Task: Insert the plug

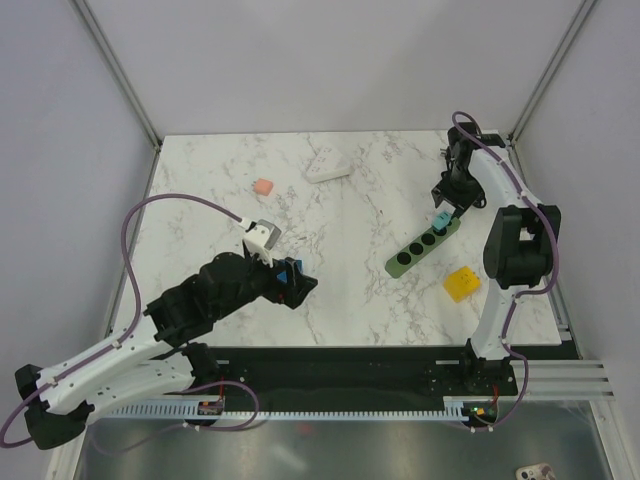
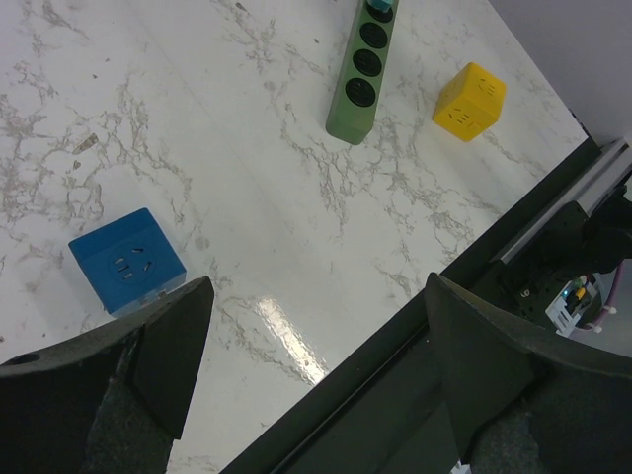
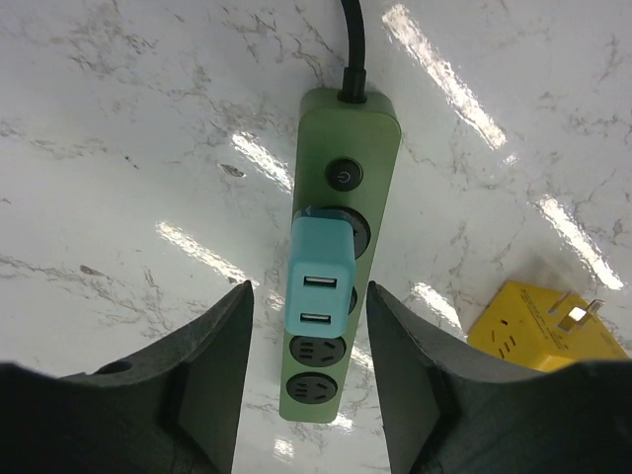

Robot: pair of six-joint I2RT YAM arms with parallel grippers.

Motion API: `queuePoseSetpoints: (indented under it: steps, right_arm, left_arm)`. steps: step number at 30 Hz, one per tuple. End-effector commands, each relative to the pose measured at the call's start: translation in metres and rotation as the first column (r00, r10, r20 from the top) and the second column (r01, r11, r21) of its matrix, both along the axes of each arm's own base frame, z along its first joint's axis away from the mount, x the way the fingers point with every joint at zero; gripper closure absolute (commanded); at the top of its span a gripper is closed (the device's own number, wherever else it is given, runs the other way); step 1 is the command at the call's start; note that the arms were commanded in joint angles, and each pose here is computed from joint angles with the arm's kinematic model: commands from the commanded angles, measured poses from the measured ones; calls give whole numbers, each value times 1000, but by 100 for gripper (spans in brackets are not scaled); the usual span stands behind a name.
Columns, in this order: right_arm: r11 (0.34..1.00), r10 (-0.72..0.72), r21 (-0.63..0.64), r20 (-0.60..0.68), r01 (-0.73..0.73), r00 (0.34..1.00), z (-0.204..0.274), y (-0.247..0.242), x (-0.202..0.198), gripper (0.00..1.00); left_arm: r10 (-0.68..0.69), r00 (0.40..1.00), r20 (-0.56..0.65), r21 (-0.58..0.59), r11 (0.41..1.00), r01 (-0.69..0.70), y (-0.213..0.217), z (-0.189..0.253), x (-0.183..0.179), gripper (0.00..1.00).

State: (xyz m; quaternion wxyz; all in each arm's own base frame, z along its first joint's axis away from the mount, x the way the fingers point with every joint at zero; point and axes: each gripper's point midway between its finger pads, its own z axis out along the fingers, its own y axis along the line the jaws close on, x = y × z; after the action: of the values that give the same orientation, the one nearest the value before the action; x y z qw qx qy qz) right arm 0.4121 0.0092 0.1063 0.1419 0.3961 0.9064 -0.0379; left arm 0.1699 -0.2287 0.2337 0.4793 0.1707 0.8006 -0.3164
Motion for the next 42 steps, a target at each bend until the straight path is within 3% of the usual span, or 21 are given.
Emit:
queuePoseSetpoints:
  steps: [1, 7, 9, 13, 14, 15, 22, 31, 42]
  right_arm:
    - [998, -45, 49, 20, 44, 999, 1, 7, -3, 43]
    - [997, -63, 48, -19, 64, 998, -20, 7, -8, 47]
    - [996, -66, 53, -24, 68, 998, -24, 8, -9, 54]
    - [996, -65, 58, -25, 67, 998, -30, 9, -13, 76]
    - [996, -67, 58, -25, 68, 997, -32, 9, -14, 96]
    - [996, -71, 58, -28, 73, 997, -34, 9, -15, 100]
    - [996, -60, 65, -61, 64, 996, -74, 17, -28, 100]
    - [997, 35, 73, -100, -28, 994, -103, 20, -6, 100]
    - [996, 46, 85, -180, -31, 983, -153, 39, -46, 100]
  left_arm:
    - [-8, 1000, 23, -21, 1000, 8, 0, 6, -1, 5]
    - [-1, 1000, 23, -18, 1000, 1, 1, 5, 0, 5]
    - [-1, 1000, 22, -16, 1000, 1, 1, 4, 1, 5]
    - [2, 1000, 19, -17, 1000, -1, 1, 3, 1, 5]
    - [2, 1000, 17, -13, 1000, -1, 0, 2, 1, 5]
    - [2, 1000, 17, -15, 1000, -2, 0, 3, 1, 5]
    - [-2, 1000, 21, -24, 1000, 3, 0, 5, 0, 5]
    - [21, 999, 32, -19, 1000, -21, 6, 6, 2, 5]
    - [11, 1000, 19, 3, 1000, -11, 0, 2, 4, 5]
